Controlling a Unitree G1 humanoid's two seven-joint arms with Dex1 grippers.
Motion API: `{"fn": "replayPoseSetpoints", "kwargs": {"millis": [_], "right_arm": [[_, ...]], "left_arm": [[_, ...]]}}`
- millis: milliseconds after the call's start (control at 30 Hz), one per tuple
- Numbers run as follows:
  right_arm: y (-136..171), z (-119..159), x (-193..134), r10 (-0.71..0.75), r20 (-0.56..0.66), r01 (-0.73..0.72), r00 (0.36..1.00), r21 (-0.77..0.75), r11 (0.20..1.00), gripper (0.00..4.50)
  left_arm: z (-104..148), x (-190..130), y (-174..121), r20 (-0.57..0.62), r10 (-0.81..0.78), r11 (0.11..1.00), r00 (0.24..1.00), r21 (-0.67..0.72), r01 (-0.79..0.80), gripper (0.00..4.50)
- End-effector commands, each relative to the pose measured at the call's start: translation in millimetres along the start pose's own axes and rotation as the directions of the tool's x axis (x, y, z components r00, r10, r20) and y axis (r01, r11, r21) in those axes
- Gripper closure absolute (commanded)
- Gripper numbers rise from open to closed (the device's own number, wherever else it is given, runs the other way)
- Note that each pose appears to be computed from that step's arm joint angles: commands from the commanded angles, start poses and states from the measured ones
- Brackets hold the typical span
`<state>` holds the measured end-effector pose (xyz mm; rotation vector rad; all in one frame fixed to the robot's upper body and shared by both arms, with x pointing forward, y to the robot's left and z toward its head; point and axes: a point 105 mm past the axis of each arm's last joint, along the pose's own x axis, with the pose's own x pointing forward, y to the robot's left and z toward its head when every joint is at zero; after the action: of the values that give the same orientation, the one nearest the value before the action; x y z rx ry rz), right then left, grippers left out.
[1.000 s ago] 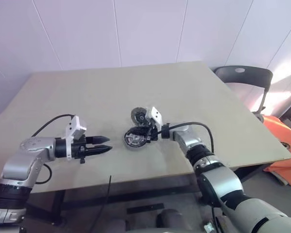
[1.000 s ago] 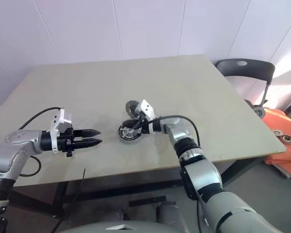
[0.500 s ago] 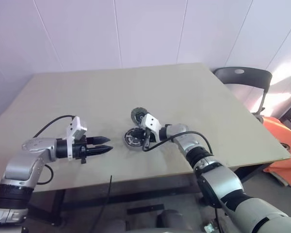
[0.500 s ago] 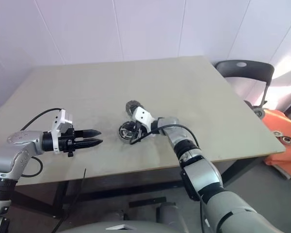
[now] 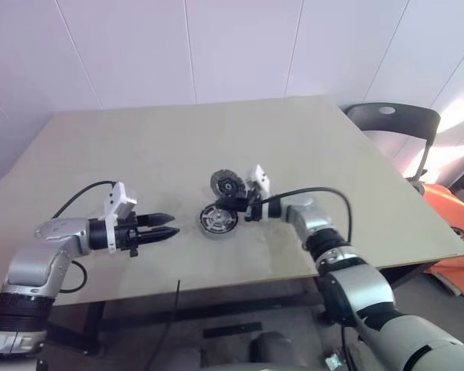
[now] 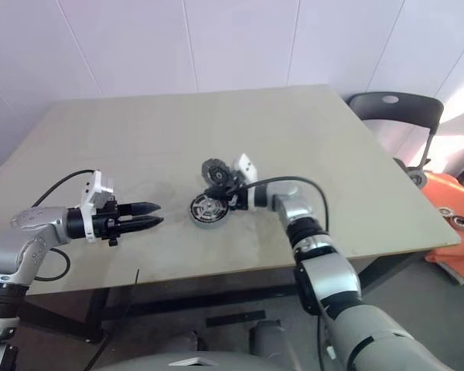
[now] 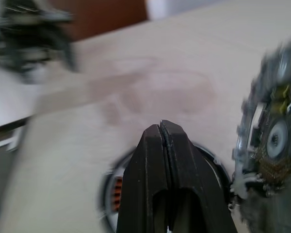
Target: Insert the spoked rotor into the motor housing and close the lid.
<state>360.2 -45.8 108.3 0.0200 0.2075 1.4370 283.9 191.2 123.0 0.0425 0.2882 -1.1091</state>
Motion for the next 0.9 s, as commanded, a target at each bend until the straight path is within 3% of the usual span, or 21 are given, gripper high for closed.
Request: {"fn": "replayPoseSetpoints", "kwargs": {"millis": [33, 233, 333, 433, 600, 733, 900], "right_arm": [[12.2, 16.4, -20.6, 0.088, -0.058, -0.091, 0.994, -0.053, 0.994, 4.5], [2.2, -10.6, -71.0, -0.029, -0.237, 0.014, 0.971, -0.067, 0.998, 4.5], [-25.4, 1.3, -79.3, -0.25, -0.197, 0.198, 0.948, -0.25, 0.948, 4.5], [-33.7, 7.7, -78.0, -0.309, -0.172, 0.235, 0.935, -0.352, 0.906, 4.5], [-23.9, 12.1, -69.5, -0.242, -0.23, 0.086, 0.943, -0.533, 0.842, 4.5], [-9.2, 36.2, -66.2, -0.104, -0.302, -0.1, 0.948, -0.589, 0.802, 4.5], [12.9, 51.8, -54.7, 0.032, -0.507, -0.415, 0.861, -0.667, 0.618, 4.5]], "left_arm": [[13.2, -6.6, 2.4, 0.023, 0.016, 0.999, 1.0, 0.04, -0.017, 2.44], [10.5, -6.8, 4.0, 0.03, 0.03, 0.999, 0.999, 0.034, -0.031, 2.44], [8.4, -6.5, 4.6, 0.028, 0.04, 0.998, 0.999, 0.038, -0.041, 2.44], [9.7, -5.1, 5.2, 0.03, 0.043, 0.998, 0.999, 0.04, -0.044, 2.44], [13.0, -2.4, 5.1, 0.03, 0.04, 0.998, 0.999, 0.045, -0.041, 2.44], [16.1, -3.1, 4.7, 0.027, 0.036, 0.998, 0.999, 0.053, -0.038, 2.44], [20.6, -2.4, 1.8, 0.044, 0.026, 0.998, 0.999, 0.047, -0.028, 2.44]]}}
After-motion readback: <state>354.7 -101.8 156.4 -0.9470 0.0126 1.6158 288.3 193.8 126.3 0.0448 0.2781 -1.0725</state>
